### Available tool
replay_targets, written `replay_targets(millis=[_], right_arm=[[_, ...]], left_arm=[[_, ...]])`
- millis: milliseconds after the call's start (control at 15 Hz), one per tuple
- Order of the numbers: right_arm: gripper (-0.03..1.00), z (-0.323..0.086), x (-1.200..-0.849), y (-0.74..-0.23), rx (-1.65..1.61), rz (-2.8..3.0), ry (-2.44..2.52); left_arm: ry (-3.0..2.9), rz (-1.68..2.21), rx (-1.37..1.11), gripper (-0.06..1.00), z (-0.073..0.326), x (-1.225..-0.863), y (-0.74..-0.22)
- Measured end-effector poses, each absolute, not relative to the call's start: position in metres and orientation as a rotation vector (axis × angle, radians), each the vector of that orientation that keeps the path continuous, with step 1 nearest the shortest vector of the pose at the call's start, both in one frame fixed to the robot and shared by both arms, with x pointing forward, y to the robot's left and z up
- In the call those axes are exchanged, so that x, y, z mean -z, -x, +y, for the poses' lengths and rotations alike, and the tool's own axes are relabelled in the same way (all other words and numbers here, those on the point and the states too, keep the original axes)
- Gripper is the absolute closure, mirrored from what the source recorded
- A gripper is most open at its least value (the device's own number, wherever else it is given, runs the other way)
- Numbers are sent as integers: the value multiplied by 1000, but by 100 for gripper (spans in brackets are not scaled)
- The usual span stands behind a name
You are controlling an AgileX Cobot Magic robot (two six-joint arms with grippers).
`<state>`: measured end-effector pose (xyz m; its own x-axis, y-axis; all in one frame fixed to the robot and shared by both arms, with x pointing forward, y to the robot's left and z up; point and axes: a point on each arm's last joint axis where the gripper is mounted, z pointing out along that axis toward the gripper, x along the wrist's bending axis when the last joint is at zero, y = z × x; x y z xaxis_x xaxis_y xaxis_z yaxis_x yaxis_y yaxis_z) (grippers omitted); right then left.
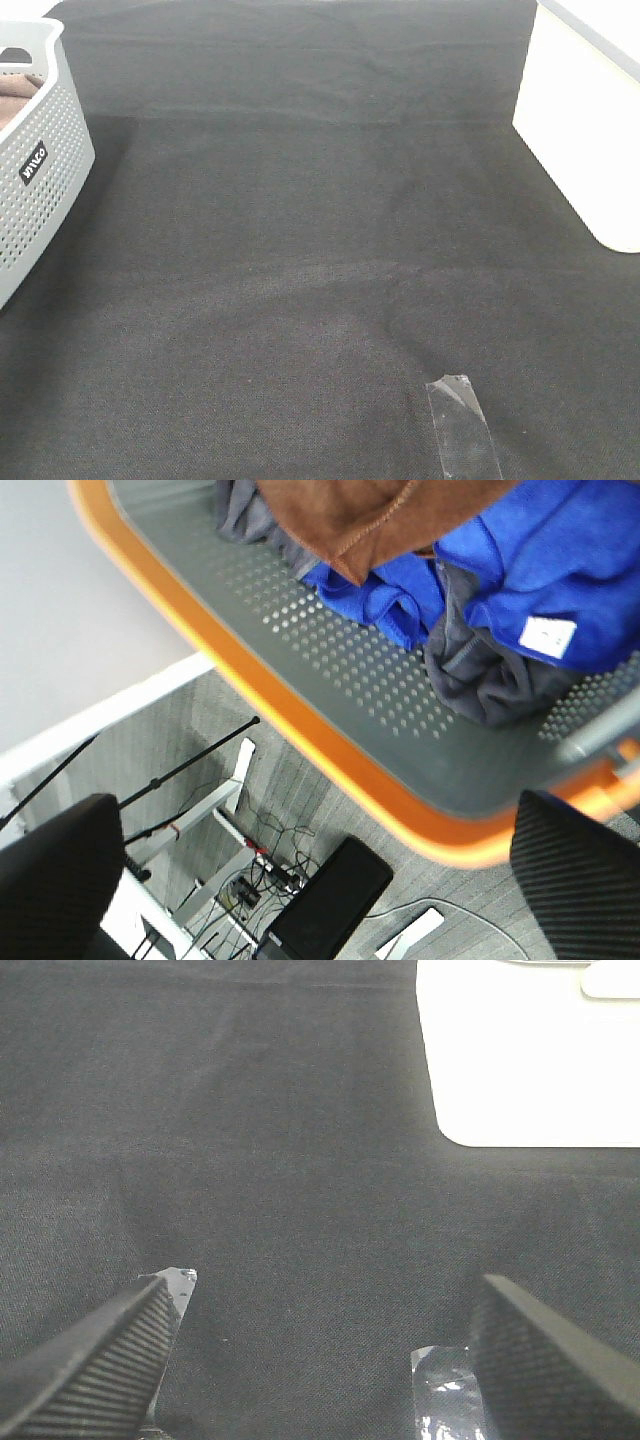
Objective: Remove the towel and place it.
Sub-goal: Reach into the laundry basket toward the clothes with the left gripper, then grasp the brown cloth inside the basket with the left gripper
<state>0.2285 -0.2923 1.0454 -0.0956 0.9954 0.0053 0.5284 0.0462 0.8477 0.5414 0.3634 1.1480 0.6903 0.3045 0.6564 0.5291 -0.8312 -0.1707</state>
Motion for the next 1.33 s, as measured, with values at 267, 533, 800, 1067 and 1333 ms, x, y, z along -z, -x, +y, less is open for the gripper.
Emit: replay_targets(millis=[267,533,800,1067,1333], right_arm=[[22,-292,-1045,-228,-945,1696,-1545],[22,-292,-1045,-228,-945,1696,-1545],[22,-292,-1045,-228,-945,1696,-1545],[22,-292,-1045,-228,-945,1696,-1545],[22,-292,-1045,-228,-945,1696,-1545]], left_arm=[[2611,-495,765,-5,401,-1071,-602],[2667,-426,672,-5,417,-1001,-653],[2694,-341,609,-5,420,-970,-674],[2724,-265,532,-2,420,-954,-676],[2729,-316,500,80,422,-950,-673]])
